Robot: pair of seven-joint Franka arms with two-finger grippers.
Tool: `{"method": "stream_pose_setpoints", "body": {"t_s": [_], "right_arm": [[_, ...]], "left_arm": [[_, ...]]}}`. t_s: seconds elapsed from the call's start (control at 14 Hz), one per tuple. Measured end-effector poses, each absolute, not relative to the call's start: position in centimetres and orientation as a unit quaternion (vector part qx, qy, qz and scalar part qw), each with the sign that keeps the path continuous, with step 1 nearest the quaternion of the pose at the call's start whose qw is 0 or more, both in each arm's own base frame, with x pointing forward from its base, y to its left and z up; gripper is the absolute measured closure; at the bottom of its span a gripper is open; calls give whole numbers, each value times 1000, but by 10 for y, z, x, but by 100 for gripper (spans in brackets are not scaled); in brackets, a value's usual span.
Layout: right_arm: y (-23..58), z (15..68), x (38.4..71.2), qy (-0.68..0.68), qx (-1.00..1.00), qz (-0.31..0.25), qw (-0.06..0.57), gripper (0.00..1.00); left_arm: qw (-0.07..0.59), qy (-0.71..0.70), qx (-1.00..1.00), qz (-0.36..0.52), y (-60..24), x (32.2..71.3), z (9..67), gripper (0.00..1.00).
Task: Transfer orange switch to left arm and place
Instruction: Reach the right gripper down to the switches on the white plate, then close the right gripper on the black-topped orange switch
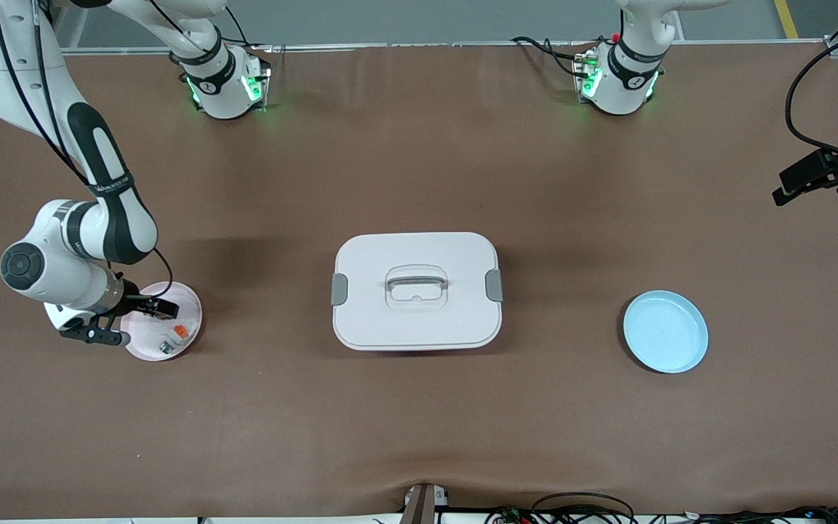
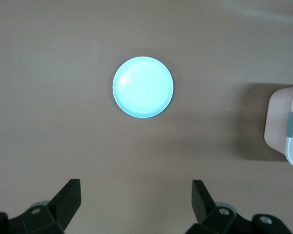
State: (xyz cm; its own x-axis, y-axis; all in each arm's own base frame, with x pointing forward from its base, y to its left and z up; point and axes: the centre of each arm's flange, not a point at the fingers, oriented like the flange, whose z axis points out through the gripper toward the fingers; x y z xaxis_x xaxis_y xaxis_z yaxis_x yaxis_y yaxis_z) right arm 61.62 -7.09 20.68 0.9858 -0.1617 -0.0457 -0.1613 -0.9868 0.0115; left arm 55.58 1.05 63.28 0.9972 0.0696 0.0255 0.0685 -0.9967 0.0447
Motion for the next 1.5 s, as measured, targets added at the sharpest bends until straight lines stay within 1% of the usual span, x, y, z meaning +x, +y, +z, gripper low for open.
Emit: {"method": "stream_pose_setpoints", "body": {"t_s": [0.57,1.36,1.5], "right_arm": [[-73,180,613,-73,997,-31,6,0],[-72,178,612,-71,997,-33,6,0],[-73,178,612,-60,998,-33,5,19]], "left_arm": [[22,34,999,13,11,556,632,0],[22,35,999,13,11,556,632,0],[22,35,999,13,12,556,632,0]]}}
